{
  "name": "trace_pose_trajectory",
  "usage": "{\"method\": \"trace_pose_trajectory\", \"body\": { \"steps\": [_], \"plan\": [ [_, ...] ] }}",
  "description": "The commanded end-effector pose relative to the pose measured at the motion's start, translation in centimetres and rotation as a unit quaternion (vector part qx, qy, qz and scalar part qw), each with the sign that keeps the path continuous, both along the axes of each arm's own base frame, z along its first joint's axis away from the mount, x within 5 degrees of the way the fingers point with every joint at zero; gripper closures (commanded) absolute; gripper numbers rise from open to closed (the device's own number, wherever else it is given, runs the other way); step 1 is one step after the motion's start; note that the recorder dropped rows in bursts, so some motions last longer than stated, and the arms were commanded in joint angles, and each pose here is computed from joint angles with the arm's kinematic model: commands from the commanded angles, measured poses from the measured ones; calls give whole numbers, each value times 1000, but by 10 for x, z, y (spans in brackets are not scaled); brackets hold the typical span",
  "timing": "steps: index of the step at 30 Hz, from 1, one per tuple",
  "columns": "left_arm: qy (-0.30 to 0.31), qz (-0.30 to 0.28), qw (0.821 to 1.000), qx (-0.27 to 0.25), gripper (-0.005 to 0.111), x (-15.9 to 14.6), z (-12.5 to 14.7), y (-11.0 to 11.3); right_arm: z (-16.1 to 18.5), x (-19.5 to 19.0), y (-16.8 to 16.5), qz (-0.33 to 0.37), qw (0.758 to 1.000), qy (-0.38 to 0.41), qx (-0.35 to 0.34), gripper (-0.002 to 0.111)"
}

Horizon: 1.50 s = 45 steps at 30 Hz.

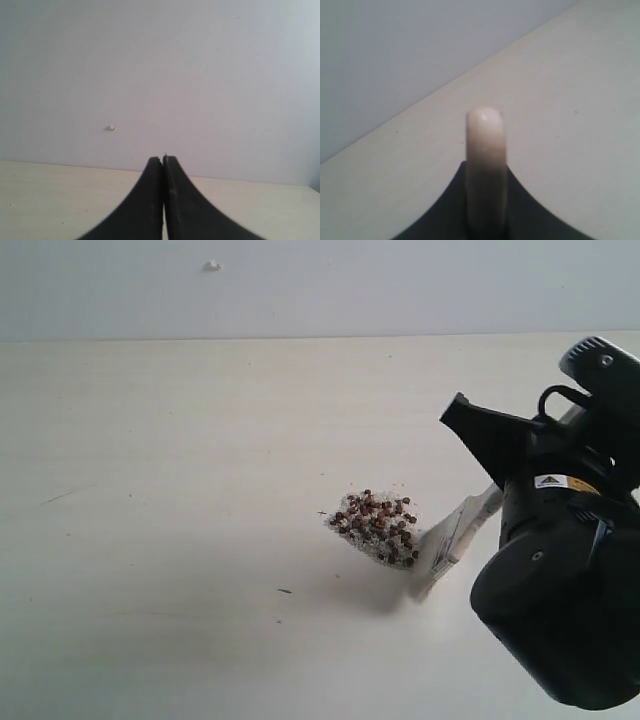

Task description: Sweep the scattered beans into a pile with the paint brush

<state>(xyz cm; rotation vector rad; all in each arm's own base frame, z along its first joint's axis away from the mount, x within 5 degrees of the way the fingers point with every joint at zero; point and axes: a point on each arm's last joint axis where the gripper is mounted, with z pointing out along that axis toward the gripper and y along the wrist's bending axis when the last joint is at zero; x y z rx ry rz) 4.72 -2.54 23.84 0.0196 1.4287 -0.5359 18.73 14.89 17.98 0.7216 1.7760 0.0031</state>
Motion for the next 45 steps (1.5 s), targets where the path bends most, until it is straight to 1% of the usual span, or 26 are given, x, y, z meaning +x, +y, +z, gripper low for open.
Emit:
{"method": "trace_pose_trajectory", "body": {
  "steps": [1, 7, 15, 21, 26, 29, 33, 39, 45],
  "plan": [
    [0, 0, 1000, 1, 107, 0, -1, 0, 2, -1, -3, -33, 999, -7, 27, 108],
    [0, 0, 1000, 1, 107, 0, -1, 0, -5, 1, 0, -19, 1000, -3, 2, 108],
    [0, 0, 1000, 1, 107, 0, -1, 0, -25, 6, 8, -14, 1000, -21, 16, 108],
    [0, 0, 1000, 1, 107, 0, -1, 0, -26, 9, 12, -2, 998, -41, 39, 108],
    [0, 0, 1000, 1, 107, 0, -1, 0, -25, 9, 12, 5, 999, -42, 34, 108],
    [0, 0, 1000, 1, 107, 0, -1, 0, -20, 8, 10, 8, 1000, -28, 6, 108],
    [0, 0, 1000, 1, 107, 0, -1, 0, -6, 7, 8, 32, 999, -23, -31, 108],
    [-1, 1, 1000, 2, 107, 0, -1, 0, 14, 5, 4, 39, 998, -37, -21, 108],
    [0, 0, 1000, 1, 107, 0, -1, 0, 21, 3, 1, 38, 998, -41, -12, 108]
  ]
}}
